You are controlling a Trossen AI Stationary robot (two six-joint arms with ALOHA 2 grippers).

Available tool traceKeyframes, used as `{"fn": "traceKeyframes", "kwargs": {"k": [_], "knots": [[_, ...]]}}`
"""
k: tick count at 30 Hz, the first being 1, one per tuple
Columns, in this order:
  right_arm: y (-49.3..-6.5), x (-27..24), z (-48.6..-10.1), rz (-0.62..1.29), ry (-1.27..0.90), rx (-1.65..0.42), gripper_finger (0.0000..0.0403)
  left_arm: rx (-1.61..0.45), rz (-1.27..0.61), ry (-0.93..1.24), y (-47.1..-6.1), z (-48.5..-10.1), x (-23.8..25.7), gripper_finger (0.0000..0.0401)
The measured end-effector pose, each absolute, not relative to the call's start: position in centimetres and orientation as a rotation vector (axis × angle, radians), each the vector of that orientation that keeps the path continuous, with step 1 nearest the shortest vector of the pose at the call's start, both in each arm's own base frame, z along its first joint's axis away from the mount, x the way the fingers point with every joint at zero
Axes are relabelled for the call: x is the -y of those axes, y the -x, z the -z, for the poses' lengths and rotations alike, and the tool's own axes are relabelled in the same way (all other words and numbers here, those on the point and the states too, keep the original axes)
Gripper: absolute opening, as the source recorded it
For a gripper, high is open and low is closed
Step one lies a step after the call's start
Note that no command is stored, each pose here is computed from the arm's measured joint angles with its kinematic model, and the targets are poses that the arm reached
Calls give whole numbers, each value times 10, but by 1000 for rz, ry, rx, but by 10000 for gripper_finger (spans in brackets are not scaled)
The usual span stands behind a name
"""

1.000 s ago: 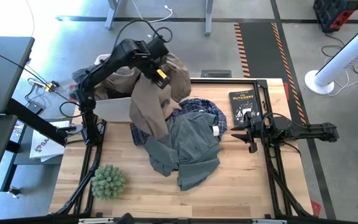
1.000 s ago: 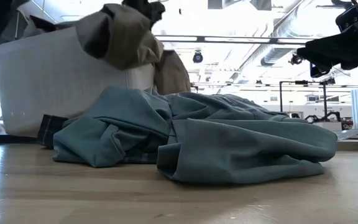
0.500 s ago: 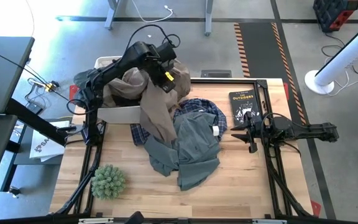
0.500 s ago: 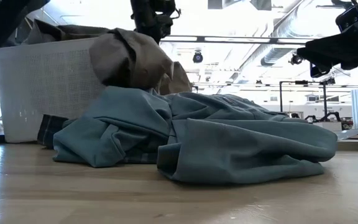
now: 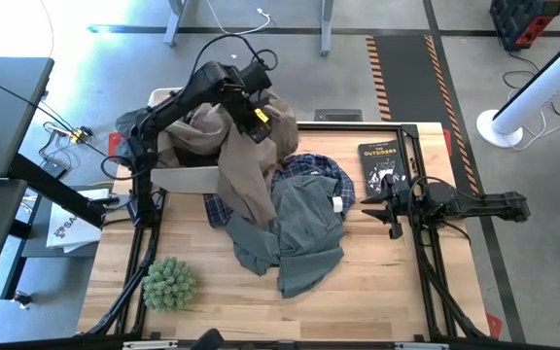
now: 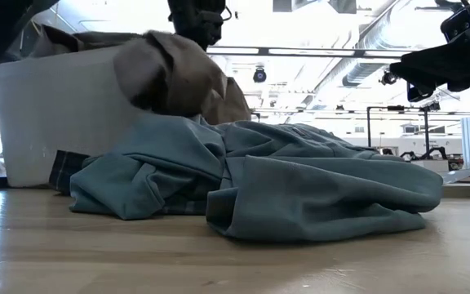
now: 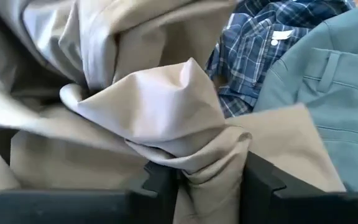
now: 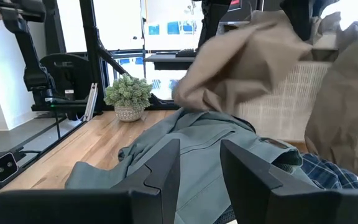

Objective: Sort clothes
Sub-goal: Put the brown jacket into the white laundry bin

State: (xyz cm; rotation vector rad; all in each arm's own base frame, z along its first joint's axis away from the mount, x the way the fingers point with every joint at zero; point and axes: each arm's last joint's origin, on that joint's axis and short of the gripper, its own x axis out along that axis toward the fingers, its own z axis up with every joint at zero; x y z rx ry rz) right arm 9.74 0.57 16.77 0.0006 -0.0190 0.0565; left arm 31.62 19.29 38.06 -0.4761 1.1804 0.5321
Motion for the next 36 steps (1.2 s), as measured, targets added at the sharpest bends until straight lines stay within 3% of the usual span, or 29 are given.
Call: {"fn": "traceKeyframes", "kwargs": {"k": [8,16,20,27,36], "knots": [[-97,-6,-168,-56,-1,19,112,-1185,-538,561,-304,-386,-195,204],[-97,-6,-168,-56,-1,19,112,-1258,-484,533,-323,-353,-187,201],[-97,-6,-168,-56,0,19,112,-1346,-490,543,-322,-333,-186,171],[-97,-6,-168,-56,-1,19,112,-1280,-472,532,-315,-362,-180,18],[-97,-6,-168,-56,-1,19,112,-1067,-531,506,-285,-424,-177,5]]}}
